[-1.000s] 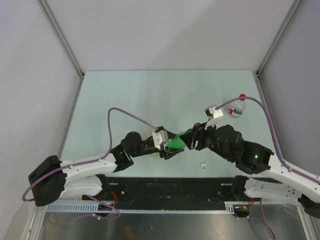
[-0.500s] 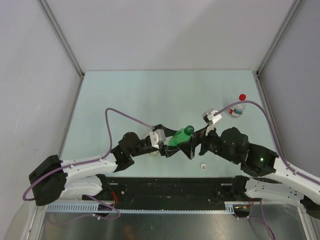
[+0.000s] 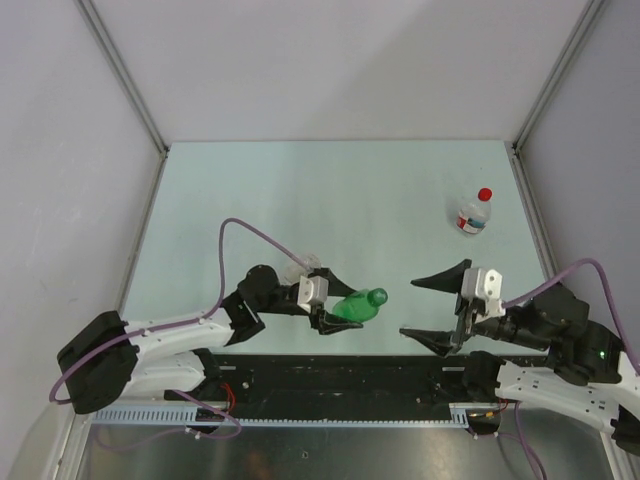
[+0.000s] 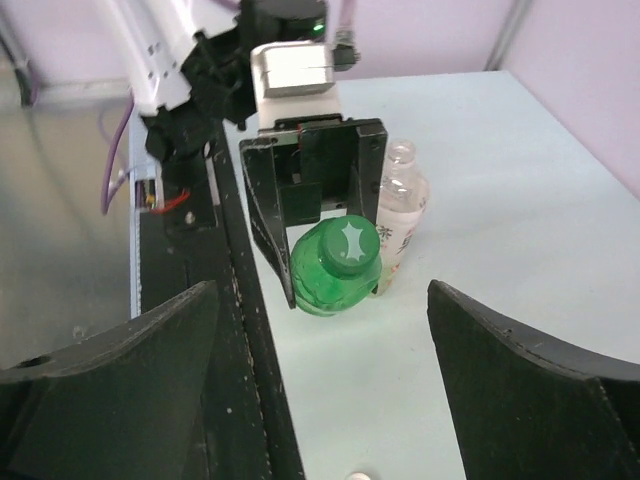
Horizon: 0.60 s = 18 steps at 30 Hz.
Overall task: Screw on the bottle caps
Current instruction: Screw the bottle cap onto the plastic bottle.
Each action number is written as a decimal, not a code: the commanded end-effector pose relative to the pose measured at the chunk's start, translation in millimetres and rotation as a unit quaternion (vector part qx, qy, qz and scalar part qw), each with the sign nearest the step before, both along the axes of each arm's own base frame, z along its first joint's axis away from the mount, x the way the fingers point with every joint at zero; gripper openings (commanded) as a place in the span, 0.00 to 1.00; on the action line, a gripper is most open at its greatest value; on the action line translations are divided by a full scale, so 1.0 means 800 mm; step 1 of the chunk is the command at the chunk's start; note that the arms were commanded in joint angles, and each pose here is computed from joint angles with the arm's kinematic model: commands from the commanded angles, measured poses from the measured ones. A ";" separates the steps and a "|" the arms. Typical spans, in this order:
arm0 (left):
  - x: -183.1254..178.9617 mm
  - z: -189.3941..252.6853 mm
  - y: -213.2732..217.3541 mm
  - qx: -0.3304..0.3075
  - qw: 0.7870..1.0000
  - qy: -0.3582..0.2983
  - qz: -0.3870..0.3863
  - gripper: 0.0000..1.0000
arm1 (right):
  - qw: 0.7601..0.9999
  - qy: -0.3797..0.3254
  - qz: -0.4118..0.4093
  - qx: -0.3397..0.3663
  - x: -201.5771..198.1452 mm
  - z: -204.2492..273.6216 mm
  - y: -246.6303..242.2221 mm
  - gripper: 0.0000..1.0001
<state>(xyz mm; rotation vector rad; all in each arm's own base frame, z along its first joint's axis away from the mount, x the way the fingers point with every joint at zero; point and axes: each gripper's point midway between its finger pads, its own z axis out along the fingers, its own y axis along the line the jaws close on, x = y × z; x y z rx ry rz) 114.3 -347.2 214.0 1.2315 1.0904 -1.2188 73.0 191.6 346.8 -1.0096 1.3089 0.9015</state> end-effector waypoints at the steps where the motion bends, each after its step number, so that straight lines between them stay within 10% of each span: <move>1: -0.032 -0.002 0.008 0.010 0.997 -0.020 -0.075 0.00 | 0.991 -0.075 0.091 -0.064 -0.023 -0.022 0.017 0.89; 18: -0.041 -0.011 0.009 0.032 0.994 -0.027 -0.103 0.00 | 0.979 -0.076 0.132 -0.135 -0.014 -0.060 0.055 0.65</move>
